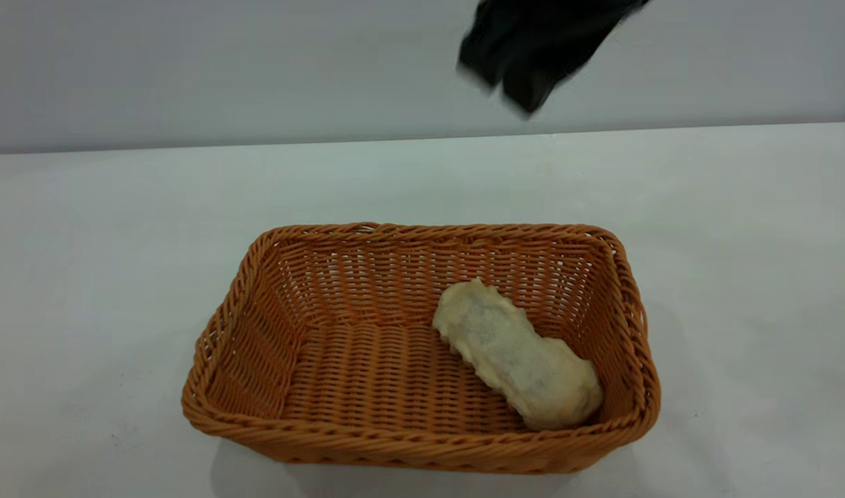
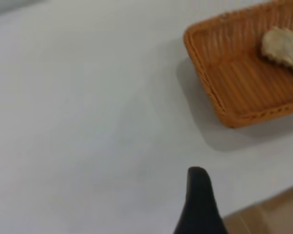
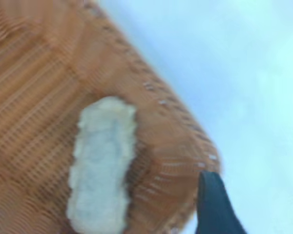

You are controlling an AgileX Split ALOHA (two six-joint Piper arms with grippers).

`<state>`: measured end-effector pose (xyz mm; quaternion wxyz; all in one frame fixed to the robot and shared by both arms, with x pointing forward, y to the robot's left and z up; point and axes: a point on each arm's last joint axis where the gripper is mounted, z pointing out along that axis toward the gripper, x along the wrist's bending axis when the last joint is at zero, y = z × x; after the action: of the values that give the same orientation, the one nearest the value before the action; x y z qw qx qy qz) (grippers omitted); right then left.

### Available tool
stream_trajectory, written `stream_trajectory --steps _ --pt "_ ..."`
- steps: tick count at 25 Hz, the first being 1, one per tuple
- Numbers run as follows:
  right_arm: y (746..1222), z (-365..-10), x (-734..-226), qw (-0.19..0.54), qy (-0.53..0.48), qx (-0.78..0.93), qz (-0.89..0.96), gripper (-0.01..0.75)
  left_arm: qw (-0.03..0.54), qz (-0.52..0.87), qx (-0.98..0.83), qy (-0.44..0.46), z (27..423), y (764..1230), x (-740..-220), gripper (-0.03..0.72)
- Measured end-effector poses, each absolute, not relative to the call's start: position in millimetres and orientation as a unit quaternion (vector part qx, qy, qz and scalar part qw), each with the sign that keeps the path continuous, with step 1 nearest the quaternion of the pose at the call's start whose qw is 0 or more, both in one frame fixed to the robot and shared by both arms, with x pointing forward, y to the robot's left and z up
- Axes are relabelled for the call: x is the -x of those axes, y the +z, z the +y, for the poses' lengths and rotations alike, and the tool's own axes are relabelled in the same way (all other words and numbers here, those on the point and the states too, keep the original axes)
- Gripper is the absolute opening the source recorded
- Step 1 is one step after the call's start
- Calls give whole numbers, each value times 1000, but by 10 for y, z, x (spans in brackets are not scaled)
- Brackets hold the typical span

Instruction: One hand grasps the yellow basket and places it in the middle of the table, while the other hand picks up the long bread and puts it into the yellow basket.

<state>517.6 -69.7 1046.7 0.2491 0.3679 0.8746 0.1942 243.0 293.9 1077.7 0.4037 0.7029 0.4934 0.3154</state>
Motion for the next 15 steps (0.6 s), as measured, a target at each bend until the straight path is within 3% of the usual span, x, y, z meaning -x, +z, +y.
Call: stream_trajectory --steps 15 --pt "11662 -1482 -4452 305 272 -419 811 460 378 533 -682 326 3058 10495 -2256 584"
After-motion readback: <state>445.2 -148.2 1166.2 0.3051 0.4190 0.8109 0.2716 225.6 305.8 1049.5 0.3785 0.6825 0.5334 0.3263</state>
